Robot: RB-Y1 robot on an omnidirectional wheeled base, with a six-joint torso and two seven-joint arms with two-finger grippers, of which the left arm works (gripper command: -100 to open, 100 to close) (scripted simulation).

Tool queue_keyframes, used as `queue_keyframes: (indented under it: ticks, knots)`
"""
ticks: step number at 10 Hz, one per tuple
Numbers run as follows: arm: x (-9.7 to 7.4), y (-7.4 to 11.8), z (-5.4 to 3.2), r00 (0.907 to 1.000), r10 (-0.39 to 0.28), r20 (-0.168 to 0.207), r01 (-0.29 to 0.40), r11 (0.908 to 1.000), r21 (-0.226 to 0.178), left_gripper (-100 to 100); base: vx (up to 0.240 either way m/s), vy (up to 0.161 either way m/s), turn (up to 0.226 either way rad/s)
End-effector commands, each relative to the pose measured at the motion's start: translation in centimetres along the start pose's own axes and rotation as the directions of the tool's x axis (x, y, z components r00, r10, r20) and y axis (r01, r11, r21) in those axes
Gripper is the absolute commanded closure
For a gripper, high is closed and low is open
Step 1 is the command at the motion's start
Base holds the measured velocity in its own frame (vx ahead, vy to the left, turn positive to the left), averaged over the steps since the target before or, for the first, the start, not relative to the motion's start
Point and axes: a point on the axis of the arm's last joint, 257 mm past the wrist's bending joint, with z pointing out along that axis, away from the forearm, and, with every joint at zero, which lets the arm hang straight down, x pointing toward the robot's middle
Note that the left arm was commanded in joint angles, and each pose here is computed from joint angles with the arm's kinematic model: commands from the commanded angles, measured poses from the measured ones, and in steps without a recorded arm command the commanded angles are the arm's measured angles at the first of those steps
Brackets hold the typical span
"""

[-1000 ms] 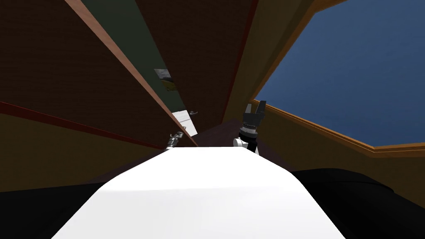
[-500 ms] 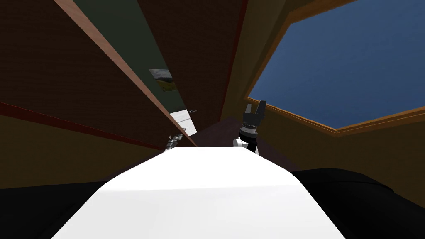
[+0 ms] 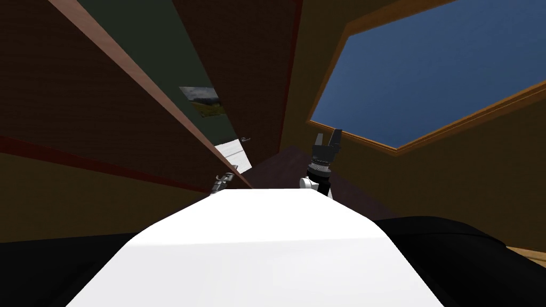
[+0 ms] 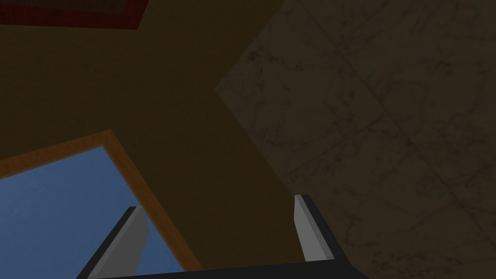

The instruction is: Pull the door open

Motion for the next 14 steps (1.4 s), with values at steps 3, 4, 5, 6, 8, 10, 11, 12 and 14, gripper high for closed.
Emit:
queue_keyframes:
  ticks: [3, 4, 5, 6, 8, 10, 11, 12, 14]
  knots:
    - [0.1, -0.1, -1.28, 0.9998, -0.003, -0.018, 0.003, 1.0000, 0.002, 100, -0.258, 0.072, -0.189]
    - [0.0, -0.1, -1.02, 0.9999, 0.000, -0.012, 0.000, 1.0000, 0.001, 100, -0.128, 0.033, -0.034]
    - [1.1, 0.3, -0.23, 0.9997, -0.006, -0.025, 0.006, 1.0000, -0.006, 100, -0.185, 0.027, 0.014]
    - [1.6, 0.4, 0.15, 0.9995, -0.008, -0.030, 0.008, 0.9999, -0.007, 100, -0.237, 0.026, -0.018]
    - [2.1, 0.5, 0.61, 0.9993, -0.010, -0.036, 0.010, 0.9999, -0.007, 100, -0.137, 0.041, 0.000]
    - [3.6, 0.8, 1.93, 0.9984, -0.016, -0.054, 0.015, 0.9998, -0.009, 100, -0.170, 0.035, -0.009]
    - [4.3, 0.9, 2.53, 0.9979, -0.017, -0.062, 0.017, 0.9998, -0.010, 100, -0.225, 0.071, -0.035]
    - [3.7, 2.1, 1.47, 0.9989, -0.015, -0.045, 0.013, 0.9988, -0.046, 100, -0.135, 0.037, -0.042]
    - [4.3, 0.9, 2.53, 0.9979, -0.017, -0.062, 0.017, 0.9998, -0.010, 100, -0.040, -0.004, 0.037]
